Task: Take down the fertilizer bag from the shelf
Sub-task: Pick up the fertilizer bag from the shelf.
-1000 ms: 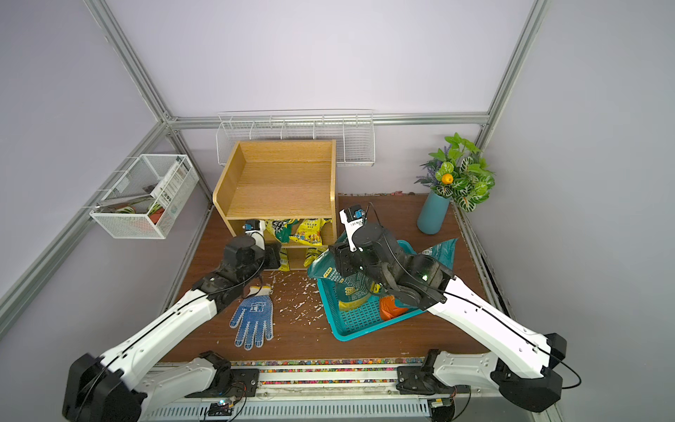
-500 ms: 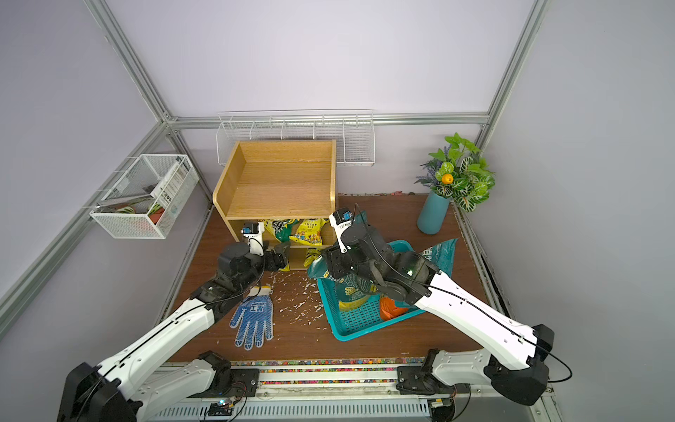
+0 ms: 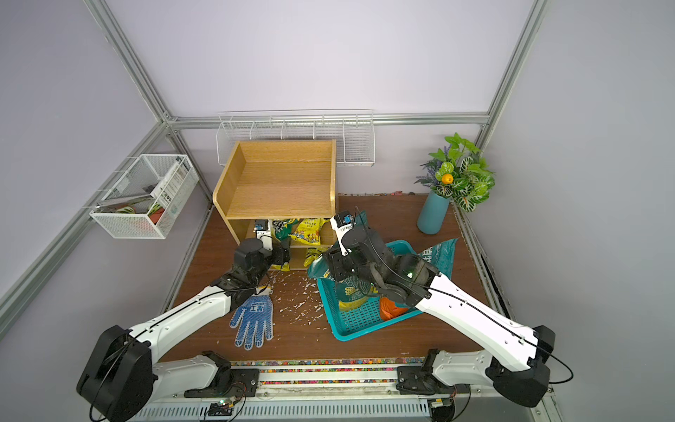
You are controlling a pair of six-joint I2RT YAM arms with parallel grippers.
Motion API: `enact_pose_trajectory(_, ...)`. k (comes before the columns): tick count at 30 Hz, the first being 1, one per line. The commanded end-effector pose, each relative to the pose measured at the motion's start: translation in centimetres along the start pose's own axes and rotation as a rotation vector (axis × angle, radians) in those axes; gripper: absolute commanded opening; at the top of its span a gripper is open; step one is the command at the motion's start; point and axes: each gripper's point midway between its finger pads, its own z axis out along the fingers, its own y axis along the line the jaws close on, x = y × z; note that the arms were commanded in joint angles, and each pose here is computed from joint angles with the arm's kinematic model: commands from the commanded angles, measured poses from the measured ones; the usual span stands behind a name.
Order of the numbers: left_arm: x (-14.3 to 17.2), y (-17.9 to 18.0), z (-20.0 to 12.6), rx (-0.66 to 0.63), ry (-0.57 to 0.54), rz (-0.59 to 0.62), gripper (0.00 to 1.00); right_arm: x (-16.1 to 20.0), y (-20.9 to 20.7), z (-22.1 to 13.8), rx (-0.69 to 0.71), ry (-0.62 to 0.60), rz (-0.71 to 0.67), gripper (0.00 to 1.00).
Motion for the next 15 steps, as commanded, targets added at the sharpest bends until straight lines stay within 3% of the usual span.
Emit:
enact_pose_trajectory(1, -0.7, 0.1, 2.3, -0.025, 0.018, 0.004, 0.75, 0.0, -0.2, -0.3, 0.008, -0.016, -0.009, 0.54)
enact_pose_trajectory(4, 0.1, -0.1, 3.1, -0.022, 0.049, 0.013, 0.63, 0.2, -0.5, -0.4, 0.021, -0.015, -0.011, 0.54)
enact_pose_trajectory(7, 0.6, -0.4, 3.5, -0.011, 0.073, 0.027, 0.32, 0.3, -0.8, -0.5, 0.031, -0.015, -0.013, 0.54)
enact_pose_trajectory(9, 0.7, -0.5, 3.6, -0.005, 0.092, 0.036, 0.06, 0.4, -0.9, -0.5, 0.037, -0.014, -0.013, 0.54)
enact_pose_trajectory(10, 0.6, -0.5, 3.6, -0.006, 0.098, 0.035, 0.00, 0.4, -1.0, -0.5, 0.042, -0.012, -0.015, 0.54)
enact_pose_trajectory(15, -1.0, 0.0, 1.8, -0.026, 0.075, 0.003, 0.00, 0.8, -1.0, -0.2, 0.040, -0.005, -0.014, 0.54)
